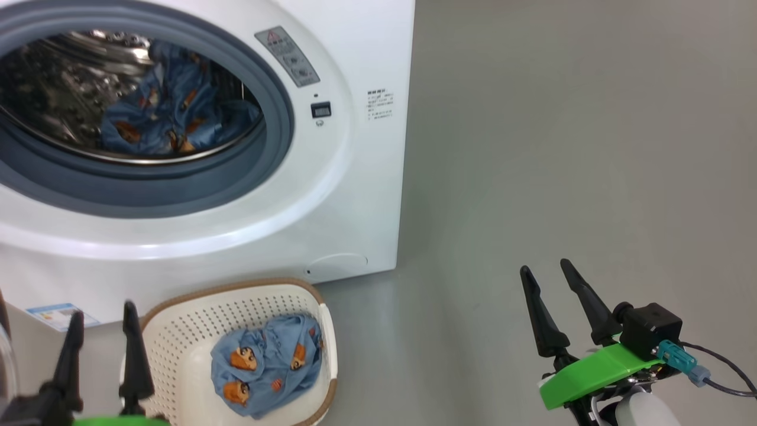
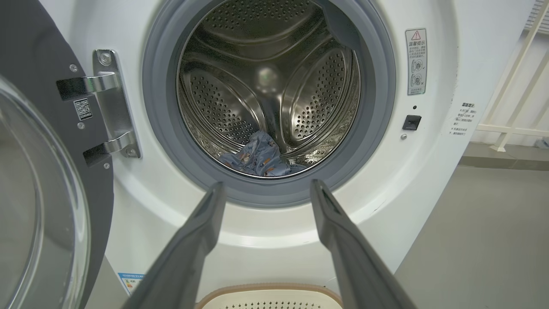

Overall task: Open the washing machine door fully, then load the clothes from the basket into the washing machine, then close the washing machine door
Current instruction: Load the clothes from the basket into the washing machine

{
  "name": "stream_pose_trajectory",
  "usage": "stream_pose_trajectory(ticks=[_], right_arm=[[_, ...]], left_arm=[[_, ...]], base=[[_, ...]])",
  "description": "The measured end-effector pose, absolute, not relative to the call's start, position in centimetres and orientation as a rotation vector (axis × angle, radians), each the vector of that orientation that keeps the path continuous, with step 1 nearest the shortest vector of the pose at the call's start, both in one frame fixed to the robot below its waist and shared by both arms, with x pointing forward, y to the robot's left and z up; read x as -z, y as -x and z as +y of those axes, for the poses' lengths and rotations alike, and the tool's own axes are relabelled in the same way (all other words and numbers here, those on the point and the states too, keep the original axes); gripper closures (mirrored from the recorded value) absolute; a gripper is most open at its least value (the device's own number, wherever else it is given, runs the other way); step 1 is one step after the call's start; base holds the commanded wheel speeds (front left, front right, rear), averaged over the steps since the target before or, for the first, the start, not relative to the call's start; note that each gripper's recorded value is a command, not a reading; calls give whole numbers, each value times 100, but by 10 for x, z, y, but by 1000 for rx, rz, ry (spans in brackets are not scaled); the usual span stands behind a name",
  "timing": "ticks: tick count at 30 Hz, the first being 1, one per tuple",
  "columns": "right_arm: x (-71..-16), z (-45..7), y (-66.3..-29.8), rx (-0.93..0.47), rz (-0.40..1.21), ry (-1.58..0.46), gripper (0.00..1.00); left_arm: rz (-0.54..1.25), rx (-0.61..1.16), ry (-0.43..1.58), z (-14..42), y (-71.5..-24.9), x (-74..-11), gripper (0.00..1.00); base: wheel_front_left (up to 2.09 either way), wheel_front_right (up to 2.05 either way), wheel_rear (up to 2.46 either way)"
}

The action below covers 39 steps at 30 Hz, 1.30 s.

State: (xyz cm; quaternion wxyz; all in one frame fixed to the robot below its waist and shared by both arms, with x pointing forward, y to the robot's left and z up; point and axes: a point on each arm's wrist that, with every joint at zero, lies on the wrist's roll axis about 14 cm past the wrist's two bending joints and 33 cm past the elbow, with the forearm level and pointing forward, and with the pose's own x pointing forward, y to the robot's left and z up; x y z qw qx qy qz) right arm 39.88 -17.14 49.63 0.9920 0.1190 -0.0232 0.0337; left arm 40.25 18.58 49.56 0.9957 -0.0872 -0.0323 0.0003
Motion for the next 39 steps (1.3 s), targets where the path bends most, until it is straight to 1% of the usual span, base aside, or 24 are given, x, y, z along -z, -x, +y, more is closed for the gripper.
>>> stream_pose_trajectory(ticks=[9,19,25,39], right_arm=[[-502,-171,-386,-68,-61,-234,0],[-512,-171,-382,-73,-90,-232,0],[-508,-171,-376,-71,-80,-233,0],[-502,-170,-380,-79,-62,-224,0]], left_arm=[[-44,-25,152,191,-375,-492,0],[9,-53,158,190,-349,-478,0],[30,-61,160,187,-338,-473,0],[72,-67,176,183,-333,-461,0]], base=[[0,0,0],[0,0,0],[0,0,0],[0,0,0]])
